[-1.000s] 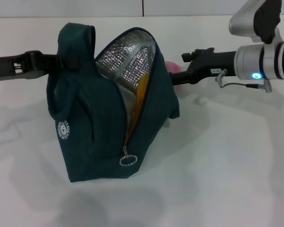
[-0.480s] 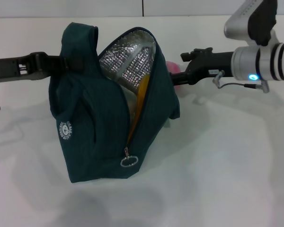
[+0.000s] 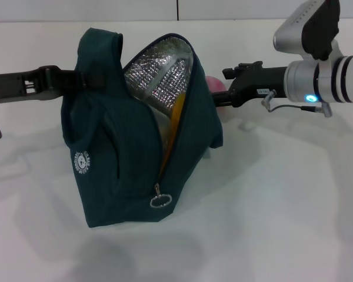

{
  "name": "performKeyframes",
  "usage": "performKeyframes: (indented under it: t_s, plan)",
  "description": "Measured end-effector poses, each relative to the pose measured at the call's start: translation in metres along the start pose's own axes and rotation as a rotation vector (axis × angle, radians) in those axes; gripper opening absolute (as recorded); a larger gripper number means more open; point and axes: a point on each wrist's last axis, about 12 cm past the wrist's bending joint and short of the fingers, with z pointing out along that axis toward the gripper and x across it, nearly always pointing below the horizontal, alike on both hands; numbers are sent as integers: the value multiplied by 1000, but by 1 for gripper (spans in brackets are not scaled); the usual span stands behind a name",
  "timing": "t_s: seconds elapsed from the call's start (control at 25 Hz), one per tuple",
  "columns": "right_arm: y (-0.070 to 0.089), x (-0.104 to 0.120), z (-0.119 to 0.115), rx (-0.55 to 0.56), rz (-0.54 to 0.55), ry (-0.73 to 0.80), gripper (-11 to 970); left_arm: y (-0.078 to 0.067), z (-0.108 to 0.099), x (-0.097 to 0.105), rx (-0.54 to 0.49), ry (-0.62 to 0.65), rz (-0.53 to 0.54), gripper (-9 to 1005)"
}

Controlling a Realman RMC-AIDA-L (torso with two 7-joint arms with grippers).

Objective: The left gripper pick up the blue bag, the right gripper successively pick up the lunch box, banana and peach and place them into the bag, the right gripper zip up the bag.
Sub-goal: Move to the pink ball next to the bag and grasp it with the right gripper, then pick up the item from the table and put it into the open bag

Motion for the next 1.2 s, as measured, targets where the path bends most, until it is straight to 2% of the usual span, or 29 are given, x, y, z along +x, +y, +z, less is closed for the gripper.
performKeyframes:
  t_s: [0.08, 0.52, 0.84, 1.2]
  plan:
    - [0, 0, 0, 1, -1, 0, 815, 0, 0, 0, -1, 0, 0, 82]
    - [4, 0, 3, -16, -33, 25, 392, 0, 0, 0, -1, 1, 5, 83]
    - [4, 1, 3, -18, -31, 21, 193, 1, -1, 2, 2, 2, 6, 84]
    - [3, -3, -8, 1, -17, -65, 113, 2, -2, 6, 8, -6, -10, 86]
